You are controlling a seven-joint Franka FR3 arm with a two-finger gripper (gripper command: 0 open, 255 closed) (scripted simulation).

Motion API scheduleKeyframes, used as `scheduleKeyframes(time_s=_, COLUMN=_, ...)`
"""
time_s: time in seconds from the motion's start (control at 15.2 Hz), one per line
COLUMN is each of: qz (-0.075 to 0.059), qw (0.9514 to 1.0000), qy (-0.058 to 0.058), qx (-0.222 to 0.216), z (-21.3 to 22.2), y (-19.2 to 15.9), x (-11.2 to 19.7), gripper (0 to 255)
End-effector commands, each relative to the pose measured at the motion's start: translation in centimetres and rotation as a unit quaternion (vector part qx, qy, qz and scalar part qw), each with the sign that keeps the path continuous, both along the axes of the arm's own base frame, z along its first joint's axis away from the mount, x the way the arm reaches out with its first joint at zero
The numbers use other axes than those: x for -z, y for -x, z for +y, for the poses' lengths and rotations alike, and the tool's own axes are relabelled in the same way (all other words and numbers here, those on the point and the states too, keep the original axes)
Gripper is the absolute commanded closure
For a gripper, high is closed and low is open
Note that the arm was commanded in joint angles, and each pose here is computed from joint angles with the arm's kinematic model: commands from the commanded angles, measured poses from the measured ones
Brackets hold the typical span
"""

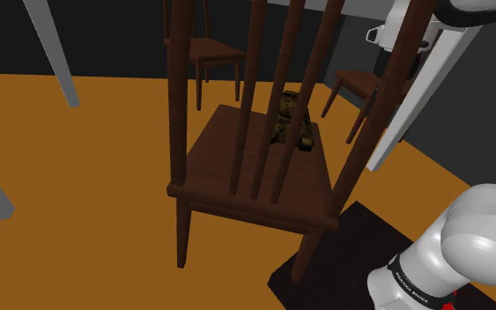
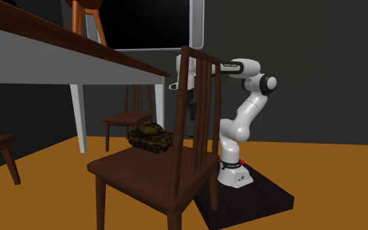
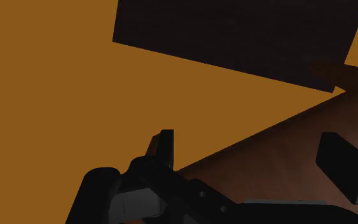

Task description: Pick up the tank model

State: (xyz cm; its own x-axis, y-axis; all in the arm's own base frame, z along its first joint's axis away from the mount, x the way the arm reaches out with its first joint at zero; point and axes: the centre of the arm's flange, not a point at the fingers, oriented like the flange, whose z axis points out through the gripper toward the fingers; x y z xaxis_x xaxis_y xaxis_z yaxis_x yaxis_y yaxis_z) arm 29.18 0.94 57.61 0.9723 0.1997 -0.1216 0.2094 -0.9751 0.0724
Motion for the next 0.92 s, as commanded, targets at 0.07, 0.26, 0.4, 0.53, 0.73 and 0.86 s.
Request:
scheduleKeyframes(time_s=0.07, qz=-0.006, qw=0.9994, qy=0.000, qx=0.034, z=1.1, y=-0.4, x=0.0, gripper=0)
scheduleKeyframes(time_s=0.26, qz=-0.024, qw=0.9904, qy=0.002, qx=0.136, z=4.3, y=-2.1, x=-0.1, gripper=0)
scheduleKeyframes(time_s=0.4, qz=-0.036, qw=0.9784, qy=0.003, qx=0.204, z=6.2, y=-3.6, x=-0.2, gripper=0)
scheduleKeyframes(time_s=0.53, qz=-0.047, qw=0.9617, qy=0.004, qx=0.270, z=7.9, y=-5.3, x=-0.3, gripper=0)
scheduleKeyframes(time_s=0.73, qz=-0.064, qw=0.9280, qy=0.005, qx=0.367, z=9.9, y=-8.2, x=-0.5, gripper=0)
scheduleKeyframes(time_s=0.86, qz=-0.075, qw=0.8999, qy=0.006, qx=0.429, z=10.9, y=-10.4, x=-0.7, gripper=0)
